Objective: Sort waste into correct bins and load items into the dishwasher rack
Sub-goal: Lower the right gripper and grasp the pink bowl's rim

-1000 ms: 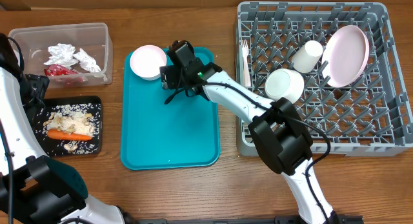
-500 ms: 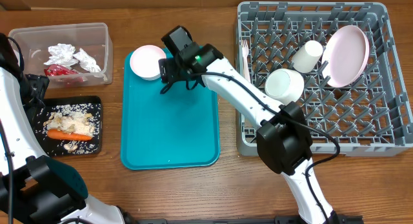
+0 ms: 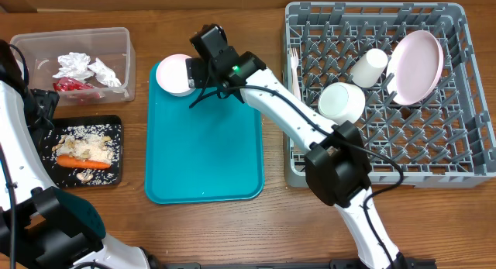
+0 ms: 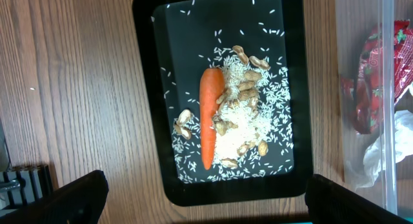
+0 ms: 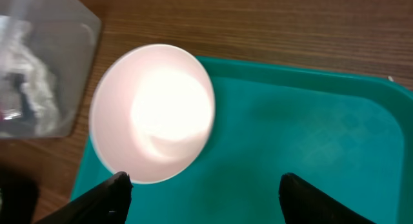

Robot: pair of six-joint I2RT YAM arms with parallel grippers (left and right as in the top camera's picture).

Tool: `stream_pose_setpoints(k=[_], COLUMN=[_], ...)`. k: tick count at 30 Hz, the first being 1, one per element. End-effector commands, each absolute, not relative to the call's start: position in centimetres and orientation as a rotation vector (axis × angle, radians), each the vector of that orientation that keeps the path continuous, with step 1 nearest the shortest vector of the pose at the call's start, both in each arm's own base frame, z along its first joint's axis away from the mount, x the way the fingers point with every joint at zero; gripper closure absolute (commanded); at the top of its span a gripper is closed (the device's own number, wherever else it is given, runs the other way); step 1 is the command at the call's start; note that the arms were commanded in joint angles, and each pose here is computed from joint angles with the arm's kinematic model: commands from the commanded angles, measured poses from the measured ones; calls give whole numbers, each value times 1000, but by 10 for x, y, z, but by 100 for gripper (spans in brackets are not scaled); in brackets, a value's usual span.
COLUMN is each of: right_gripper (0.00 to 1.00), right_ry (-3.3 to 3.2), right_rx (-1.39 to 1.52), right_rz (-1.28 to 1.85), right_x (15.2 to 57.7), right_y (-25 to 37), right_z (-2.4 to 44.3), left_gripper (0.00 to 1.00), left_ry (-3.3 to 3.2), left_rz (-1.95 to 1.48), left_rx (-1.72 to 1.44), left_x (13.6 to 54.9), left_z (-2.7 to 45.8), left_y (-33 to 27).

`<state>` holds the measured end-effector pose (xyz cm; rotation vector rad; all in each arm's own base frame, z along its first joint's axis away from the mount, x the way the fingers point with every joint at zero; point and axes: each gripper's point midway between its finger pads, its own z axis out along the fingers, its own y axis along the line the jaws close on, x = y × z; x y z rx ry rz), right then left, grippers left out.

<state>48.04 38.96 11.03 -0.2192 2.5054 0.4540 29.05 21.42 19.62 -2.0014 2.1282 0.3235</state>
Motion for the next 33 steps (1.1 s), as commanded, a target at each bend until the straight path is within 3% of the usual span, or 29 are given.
stream_pose_setpoints(k=[1, 18, 33], right_gripper=[23, 28, 60], right_ry=[2508, 2547, 2618], right_rx=[-205, -215, -204], right_rz=[388, 521, 408], right_x=[491, 491, 482], right_y=[385, 410, 392], right_z=[87, 38, 29], left_gripper=[0, 0, 0], left_ry=[2099, 2099, 2099], left_rz=[313, 314, 313], left_rx=[-2012, -2011, -2011], left_x=[290, 290, 290], left_z=[201, 201, 201], left_y=[212, 212, 212])
